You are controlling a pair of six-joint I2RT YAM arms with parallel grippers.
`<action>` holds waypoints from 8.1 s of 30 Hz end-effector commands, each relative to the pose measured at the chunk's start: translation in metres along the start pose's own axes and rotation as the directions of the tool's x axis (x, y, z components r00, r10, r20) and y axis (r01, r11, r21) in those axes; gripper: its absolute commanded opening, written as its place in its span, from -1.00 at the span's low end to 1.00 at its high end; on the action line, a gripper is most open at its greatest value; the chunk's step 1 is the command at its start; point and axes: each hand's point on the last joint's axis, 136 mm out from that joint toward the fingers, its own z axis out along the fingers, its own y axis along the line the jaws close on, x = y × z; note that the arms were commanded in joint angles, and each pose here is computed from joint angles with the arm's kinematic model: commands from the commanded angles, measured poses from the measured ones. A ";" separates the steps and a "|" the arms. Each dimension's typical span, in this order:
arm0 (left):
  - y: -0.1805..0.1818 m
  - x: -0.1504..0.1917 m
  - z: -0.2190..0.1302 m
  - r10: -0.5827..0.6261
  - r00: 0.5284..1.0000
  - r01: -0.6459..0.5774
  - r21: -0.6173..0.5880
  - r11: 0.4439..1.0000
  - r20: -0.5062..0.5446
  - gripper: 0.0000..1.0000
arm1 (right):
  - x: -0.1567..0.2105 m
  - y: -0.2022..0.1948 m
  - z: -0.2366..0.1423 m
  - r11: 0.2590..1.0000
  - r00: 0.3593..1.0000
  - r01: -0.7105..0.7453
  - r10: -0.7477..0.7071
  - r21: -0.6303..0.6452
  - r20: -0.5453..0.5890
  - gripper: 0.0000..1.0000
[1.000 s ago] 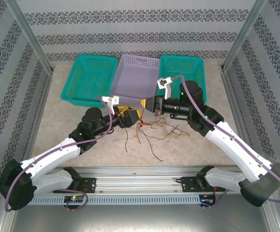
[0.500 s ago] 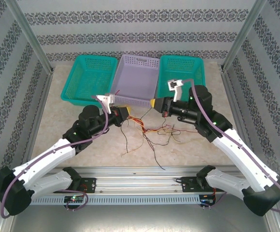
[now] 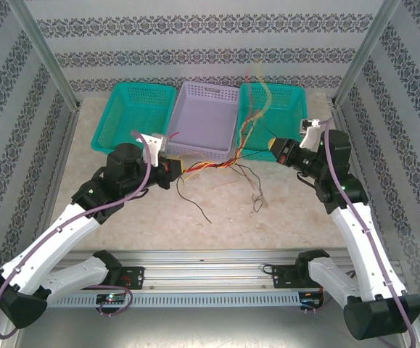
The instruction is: Untangle the cables
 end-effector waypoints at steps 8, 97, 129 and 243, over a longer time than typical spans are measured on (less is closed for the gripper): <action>0.039 0.055 -0.016 0.064 0.977 -0.092 -0.129 0.987 -0.202 -1.00 | -0.032 -0.038 -0.018 0.976 0.989 0.005 -0.037 0.218 0.140 -1.00; 0.131 0.035 -0.037 -0.317 0.948 0.300 -0.381 0.874 0.019 -1.00 | -0.015 -0.060 -0.058 0.881 0.916 0.164 -0.302 0.443 0.262 -1.00; 0.149 0.033 -0.062 -0.233 0.971 0.231 -0.509 0.829 0.062 -1.00 | -0.128 0.031 -0.182 0.694 0.700 0.188 -0.592 0.695 0.401 -1.00; 0.148 0.027 -0.037 -0.276 0.960 0.266 -0.446 0.854 0.044 -1.00 | -0.085 -0.249 0.177 0.319 0.865 0.489 -0.298 0.812 -0.404 -1.00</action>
